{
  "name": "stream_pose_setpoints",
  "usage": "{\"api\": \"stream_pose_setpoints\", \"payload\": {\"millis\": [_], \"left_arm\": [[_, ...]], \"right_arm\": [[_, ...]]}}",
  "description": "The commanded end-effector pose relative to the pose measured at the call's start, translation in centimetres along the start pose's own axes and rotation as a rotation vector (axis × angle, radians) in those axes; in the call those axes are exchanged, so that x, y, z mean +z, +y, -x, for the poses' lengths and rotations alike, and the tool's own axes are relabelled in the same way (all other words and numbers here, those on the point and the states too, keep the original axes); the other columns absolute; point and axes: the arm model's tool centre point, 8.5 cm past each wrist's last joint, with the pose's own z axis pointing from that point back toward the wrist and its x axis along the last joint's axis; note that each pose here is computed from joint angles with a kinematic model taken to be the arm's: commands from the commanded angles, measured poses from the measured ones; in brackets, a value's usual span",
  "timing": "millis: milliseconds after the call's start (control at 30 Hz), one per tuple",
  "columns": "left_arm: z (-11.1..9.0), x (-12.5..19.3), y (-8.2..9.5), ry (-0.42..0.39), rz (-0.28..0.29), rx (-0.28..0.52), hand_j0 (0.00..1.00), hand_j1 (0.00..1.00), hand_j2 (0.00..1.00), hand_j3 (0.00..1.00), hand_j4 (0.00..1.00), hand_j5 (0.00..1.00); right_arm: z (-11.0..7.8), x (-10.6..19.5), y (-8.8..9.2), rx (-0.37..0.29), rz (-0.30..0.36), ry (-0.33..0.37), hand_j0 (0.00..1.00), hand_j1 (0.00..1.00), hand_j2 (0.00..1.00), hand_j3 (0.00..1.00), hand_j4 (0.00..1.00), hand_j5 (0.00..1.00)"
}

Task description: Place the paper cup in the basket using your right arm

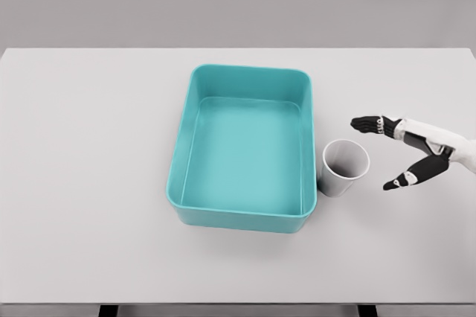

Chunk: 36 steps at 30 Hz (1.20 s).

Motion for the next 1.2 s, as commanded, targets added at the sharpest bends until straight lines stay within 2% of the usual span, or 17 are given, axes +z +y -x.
{"api": "stream_pose_setpoints", "payload": {"millis": [0, 267, 467, 1100, 1167], "left_arm": [[0.0, 0.0, 0.0, 0.001, 0.0, 0.0, 1.0, 1.0, 1.0, 1.0, 1.0, 1.0], [0.0, 0.0, 0.0, 0.001, 0.0, 0.0, 1.0, 1.0, 1.0, 1.0, 1.0, 1.0], [0.0, 0.0, 0.0, -0.001, 0.0, 0.0, 1.0, 1.0, 1.0, 1.0, 1.0, 1.0], [0.0, 0.0, 0.0, 0.001, 0.0, 0.0, 1.0, 1.0, 1.0, 1.0, 1.0, 1.0], [0.0, 0.0, 0.0, 0.001, 0.0, 0.0, 1.0, 1.0, 1.0, 1.0, 1.0, 1.0]], "right_arm": [[0.1, -0.3, 0.5, -0.016, -0.01, -0.007, 1.0, 1.0, 1.0, 1.0, 1.0, 1.0], [0.2, -1.3, 0.9, -0.033, -0.01, -0.029, 1.0, 1.0, 1.0, 1.0, 1.0, 1.0], [1.6, -2.0, 1.0, -0.057, 0.013, -0.019, 1.0, 1.0, 1.0, 1.0, 1.0, 1.0], [2.0, -3.9, 1.5, -0.073, 0.01, -0.048, 1.0, 1.0, 1.0, 1.0, 1.0, 1.0], [2.6, -4.0, 1.5, -0.08, 0.02, -0.037, 1.0, 1.0, 1.0, 1.0, 1.0, 1.0]]}}
